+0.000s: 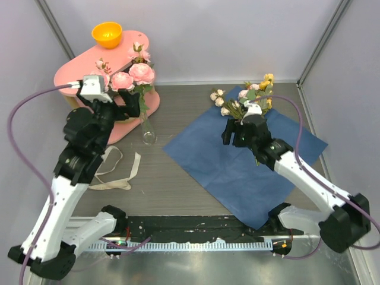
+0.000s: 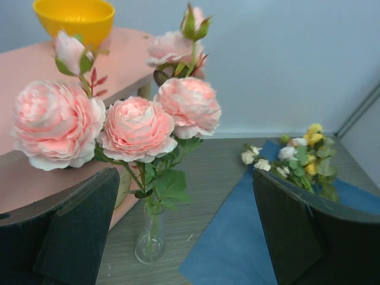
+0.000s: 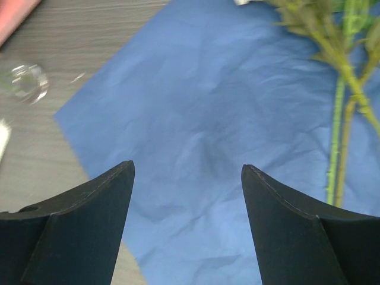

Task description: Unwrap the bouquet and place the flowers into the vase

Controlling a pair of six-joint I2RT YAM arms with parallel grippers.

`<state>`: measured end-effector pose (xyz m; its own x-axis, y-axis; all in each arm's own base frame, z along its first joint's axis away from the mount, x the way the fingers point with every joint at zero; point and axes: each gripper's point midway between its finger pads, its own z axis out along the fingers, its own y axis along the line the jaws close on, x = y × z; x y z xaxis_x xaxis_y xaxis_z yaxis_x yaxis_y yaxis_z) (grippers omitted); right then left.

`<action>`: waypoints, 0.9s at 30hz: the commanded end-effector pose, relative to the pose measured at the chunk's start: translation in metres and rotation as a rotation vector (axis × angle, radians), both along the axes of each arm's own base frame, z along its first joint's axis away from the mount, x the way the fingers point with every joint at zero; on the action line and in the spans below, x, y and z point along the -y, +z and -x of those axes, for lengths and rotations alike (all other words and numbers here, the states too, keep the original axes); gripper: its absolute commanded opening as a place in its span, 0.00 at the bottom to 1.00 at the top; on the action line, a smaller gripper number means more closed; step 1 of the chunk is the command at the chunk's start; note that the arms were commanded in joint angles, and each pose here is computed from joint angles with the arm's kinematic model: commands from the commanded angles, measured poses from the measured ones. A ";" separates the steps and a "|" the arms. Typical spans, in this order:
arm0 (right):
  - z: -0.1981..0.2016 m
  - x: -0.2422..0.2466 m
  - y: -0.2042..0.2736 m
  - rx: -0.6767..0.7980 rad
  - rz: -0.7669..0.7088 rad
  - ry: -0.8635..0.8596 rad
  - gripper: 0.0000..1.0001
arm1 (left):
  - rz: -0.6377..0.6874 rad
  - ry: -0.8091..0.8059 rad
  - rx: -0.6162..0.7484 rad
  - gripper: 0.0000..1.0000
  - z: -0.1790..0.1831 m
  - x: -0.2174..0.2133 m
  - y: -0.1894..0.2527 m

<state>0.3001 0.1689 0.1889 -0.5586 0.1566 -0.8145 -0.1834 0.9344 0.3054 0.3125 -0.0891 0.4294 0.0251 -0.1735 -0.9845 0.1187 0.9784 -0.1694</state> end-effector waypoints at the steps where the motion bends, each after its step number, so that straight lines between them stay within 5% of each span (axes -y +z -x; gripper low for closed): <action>1: -0.038 0.066 -0.022 -0.154 0.227 -0.278 0.79 | -0.027 -0.199 0.060 0.99 0.055 0.011 0.037; 7: -0.080 0.130 -0.062 -0.327 0.239 -0.447 0.70 | -0.063 -0.404 0.016 0.99 0.086 0.036 0.019; 12: -0.082 0.180 -0.088 -0.387 0.360 -0.532 0.49 | 0.042 -0.673 -0.026 0.98 0.108 0.082 -0.004; 17: -0.078 0.192 -0.114 -0.494 0.479 -0.505 0.50 | 0.153 -0.930 -0.080 0.97 0.132 0.126 -0.020; 27: -0.075 0.177 -0.138 -0.547 0.457 -0.397 0.51 | 0.172 -1.009 -0.161 0.93 0.141 0.143 -0.042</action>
<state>0.3671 -0.0149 0.0434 -0.8793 0.1728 -0.4438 0.2843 0.9381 -0.1980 0.1846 -0.2296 0.3611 -0.3999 -0.1410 -0.9056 0.7803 0.4661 -0.4171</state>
